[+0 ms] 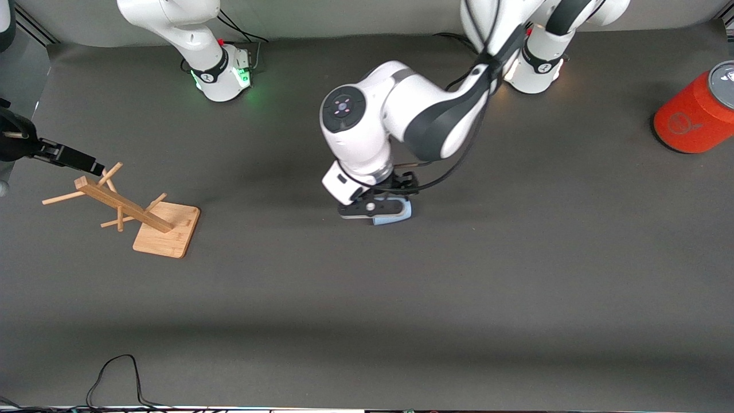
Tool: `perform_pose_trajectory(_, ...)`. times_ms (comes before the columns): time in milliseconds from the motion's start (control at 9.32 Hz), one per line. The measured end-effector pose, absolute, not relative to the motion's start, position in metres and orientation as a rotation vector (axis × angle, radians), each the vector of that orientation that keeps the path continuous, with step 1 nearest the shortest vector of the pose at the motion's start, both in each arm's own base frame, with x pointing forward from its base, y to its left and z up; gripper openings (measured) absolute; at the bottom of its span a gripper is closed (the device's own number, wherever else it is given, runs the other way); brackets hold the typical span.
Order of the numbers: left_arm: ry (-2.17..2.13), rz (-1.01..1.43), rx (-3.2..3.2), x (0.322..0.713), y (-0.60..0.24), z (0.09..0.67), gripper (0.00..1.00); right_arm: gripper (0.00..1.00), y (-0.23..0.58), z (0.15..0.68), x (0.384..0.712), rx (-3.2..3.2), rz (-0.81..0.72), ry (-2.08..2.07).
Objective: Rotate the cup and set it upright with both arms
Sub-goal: 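Lower the left gripper over the lying cup and grasp its rim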
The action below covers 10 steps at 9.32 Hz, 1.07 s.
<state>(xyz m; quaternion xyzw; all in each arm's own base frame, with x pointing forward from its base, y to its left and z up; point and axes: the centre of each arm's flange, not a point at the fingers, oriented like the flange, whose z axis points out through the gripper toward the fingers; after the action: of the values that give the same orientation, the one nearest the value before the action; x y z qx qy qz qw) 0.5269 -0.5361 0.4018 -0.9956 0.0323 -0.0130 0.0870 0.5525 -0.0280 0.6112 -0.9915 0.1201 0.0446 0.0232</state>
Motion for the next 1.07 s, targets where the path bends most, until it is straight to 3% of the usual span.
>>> perform_pose_trajectory(322, 0.339, -0.022, -2.859, 0.506, -0.568, 0.326, 0.99, 1.0, -0.027, 0.618, 0.555, -3.107, 0.057, 0.146)
perform_pose_trajectory(1073, 0.654, -0.016, -2.68, 0.49, -0.583, 0.235, 0.93, 1.0, -0.038, 0.619, 0.557, -3.116, 0.014, 0.038)
